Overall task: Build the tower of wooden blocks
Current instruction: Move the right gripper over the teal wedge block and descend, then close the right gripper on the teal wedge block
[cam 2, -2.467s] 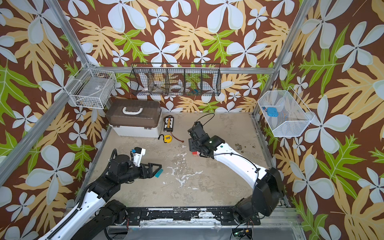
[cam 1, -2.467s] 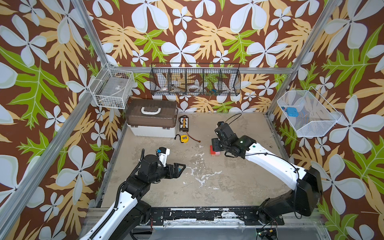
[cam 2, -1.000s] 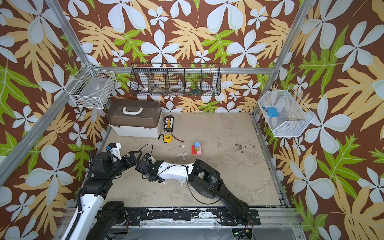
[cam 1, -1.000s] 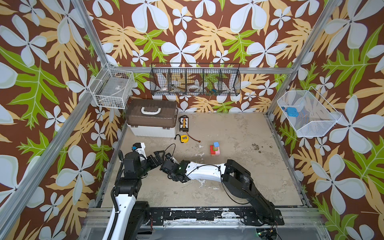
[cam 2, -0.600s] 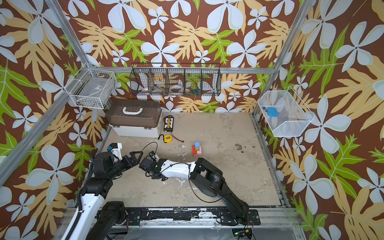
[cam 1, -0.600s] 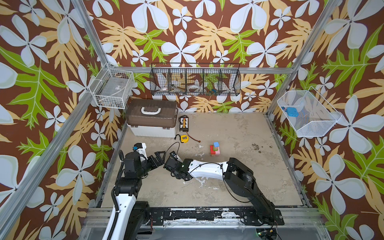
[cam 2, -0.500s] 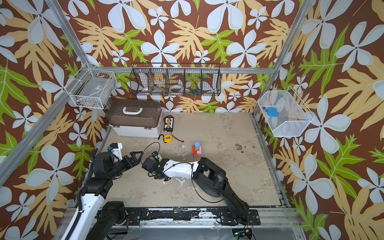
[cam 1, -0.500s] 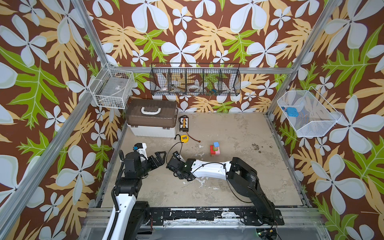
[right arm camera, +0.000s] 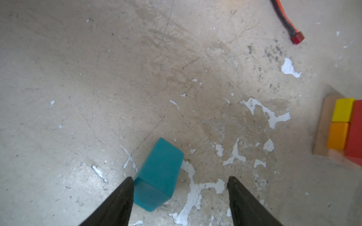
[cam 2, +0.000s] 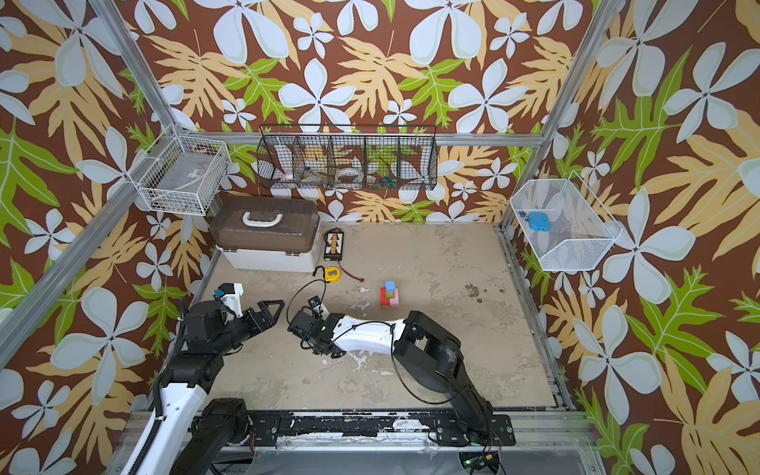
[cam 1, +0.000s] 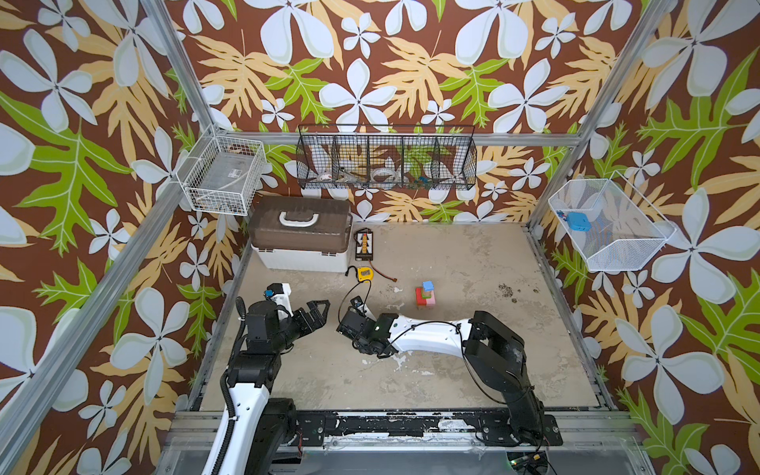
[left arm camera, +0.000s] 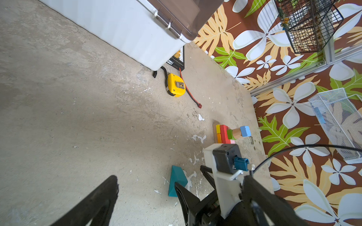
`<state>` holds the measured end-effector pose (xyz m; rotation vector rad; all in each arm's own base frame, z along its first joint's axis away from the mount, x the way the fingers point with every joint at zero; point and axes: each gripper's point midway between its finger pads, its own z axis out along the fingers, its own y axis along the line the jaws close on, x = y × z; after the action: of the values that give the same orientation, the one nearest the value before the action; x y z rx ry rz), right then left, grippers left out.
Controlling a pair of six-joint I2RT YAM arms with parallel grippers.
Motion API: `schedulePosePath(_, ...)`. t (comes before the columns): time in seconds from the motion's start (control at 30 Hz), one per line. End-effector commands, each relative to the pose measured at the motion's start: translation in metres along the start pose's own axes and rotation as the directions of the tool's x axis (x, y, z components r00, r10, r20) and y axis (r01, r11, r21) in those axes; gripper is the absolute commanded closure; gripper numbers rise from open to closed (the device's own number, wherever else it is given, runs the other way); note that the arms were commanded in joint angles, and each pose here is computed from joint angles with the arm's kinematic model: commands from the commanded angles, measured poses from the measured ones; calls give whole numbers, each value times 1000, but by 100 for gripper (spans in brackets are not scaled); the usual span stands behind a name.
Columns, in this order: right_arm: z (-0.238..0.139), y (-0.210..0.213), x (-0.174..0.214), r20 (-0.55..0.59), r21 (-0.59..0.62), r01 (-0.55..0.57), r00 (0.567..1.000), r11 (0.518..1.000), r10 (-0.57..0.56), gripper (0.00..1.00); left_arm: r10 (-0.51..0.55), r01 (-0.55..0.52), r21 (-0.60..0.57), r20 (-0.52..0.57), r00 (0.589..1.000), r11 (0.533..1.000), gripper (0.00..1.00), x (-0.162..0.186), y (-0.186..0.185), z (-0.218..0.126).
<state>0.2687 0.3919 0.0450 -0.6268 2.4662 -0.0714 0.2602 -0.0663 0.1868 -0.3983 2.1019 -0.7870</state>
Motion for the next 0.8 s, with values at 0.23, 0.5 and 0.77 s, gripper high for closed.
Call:
schedulePosePath(0.23,5,6,1,-10,-9,-2,1000,1000,2,25,20,-20,20,6,1000,1000,0,-2,-4,0)
schedulePosePath(0.5,0,-7,3,14,31,-44,999,999,43,34,19,-19,21,3,1000,1000,0,-1,-4,1)
schedulePosePath(0.77,1,-9,5,13,31,-61,998,998,60,37,18,-18,23,0,1000,1000,0,-1,-4,1)
